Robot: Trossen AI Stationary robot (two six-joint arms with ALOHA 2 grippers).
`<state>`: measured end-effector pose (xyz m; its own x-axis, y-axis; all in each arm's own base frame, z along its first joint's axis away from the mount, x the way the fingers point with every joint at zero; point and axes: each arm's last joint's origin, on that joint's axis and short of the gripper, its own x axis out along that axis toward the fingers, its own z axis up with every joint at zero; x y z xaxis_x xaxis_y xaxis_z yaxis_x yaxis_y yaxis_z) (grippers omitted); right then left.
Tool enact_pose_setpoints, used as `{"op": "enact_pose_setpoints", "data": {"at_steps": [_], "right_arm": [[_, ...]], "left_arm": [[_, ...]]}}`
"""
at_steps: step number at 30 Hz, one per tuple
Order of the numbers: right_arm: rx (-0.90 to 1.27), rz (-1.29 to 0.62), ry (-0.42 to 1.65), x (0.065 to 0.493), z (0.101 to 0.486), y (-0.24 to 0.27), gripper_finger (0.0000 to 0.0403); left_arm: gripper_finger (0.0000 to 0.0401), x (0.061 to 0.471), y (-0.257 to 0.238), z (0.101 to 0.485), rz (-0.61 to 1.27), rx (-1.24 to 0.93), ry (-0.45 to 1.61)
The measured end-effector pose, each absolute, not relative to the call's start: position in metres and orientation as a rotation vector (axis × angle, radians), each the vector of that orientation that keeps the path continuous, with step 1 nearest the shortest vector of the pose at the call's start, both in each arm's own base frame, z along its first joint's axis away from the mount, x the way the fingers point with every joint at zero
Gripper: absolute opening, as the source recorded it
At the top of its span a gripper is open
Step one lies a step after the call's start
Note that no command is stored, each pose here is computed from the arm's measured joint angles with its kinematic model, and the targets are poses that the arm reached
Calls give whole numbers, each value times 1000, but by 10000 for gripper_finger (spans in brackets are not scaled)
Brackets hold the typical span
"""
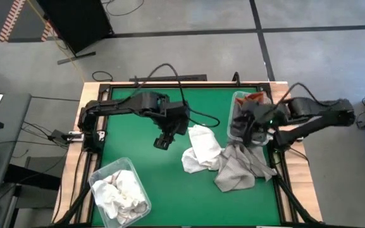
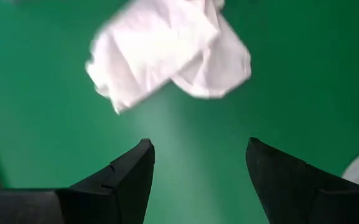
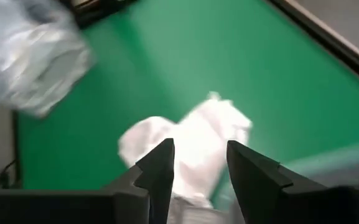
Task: Sort towels by color in basket
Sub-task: Put the white microfiber towel into the bottom transparent bin
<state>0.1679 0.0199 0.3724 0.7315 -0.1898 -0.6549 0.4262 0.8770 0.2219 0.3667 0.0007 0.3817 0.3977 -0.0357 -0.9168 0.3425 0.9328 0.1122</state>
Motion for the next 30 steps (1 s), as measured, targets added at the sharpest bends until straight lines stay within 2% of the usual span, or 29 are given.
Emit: {"op": "enact_pose_setpoints", "data": {"at_steps": [6,13,17,25,30], "right_arm": [[228,-207,726,200,357,58,189],[83,-208,926,242,310,89,267],[32,-235,1030,262,281,97,293],[-54,-285,1191,285,234,107,303],[-47,-294,1208,285,226,117,304]], "left_arm": [[241,372,-3,338,-302,265,1254],[241,377,-25,284,-449,238,1281],[241,377,-39,258,-498,241,1277],[241,374,-69,218,-555,291,1215],[241,382,-80,201,-537,311,1048]]}}
